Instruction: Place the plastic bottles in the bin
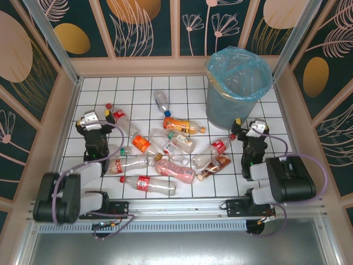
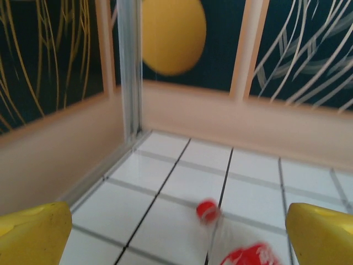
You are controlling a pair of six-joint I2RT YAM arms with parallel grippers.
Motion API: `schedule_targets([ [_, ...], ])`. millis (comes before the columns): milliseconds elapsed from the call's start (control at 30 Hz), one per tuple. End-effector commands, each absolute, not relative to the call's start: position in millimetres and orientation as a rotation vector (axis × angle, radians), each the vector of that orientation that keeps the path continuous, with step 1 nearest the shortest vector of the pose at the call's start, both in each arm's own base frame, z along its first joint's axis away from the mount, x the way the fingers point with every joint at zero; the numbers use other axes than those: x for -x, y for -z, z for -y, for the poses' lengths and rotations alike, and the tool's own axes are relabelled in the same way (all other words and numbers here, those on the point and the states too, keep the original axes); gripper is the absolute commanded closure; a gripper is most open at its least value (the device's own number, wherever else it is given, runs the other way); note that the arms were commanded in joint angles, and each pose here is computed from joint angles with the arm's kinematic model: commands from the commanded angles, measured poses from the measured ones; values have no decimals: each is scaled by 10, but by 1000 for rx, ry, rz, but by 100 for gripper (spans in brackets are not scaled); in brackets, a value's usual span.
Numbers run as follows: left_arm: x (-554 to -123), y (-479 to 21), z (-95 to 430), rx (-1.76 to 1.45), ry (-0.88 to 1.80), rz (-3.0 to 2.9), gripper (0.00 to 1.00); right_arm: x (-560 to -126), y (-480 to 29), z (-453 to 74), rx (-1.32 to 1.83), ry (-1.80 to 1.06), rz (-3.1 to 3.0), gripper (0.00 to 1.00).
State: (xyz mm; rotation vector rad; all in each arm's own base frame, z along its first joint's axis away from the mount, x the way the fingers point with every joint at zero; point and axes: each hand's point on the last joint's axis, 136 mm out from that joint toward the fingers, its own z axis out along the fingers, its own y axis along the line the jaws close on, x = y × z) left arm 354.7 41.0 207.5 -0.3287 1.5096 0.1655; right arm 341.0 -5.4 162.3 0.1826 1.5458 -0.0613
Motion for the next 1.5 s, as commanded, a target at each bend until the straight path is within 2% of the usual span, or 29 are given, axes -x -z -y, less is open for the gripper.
schedule_targets([
  [0,-3468,-2261,-422,352,-140,-1510,1,-3256,-1955,294,-323,167,-1439,1],
  [267,-3562,-2649,-212,458,102,-1676,4,-3188,-2105,388,-529,79,-1587,2],
  [467,-3714,-2363,-43,620,233,-1961,1,-3111,-2216,13,-475,-149,-1738,11],
  [667,-3958,-2258,197,736,476,-1967,3,-2881,-2398,-348,-362,-166,-1848,16],
  [967,-4217,-1608,236,852,476,-2072,3,-2742,-2830,-757,-221,-274,-1856,21],
  [1300,-4151,-971,263,918,449,-2199,4,-2850,-3378,-1551,-18,-376,-1800,22],
  [1467,-4168,-626,438,837,491,-2354,11,-2861,-3682,-1868,60,-393,-1709,21],
])
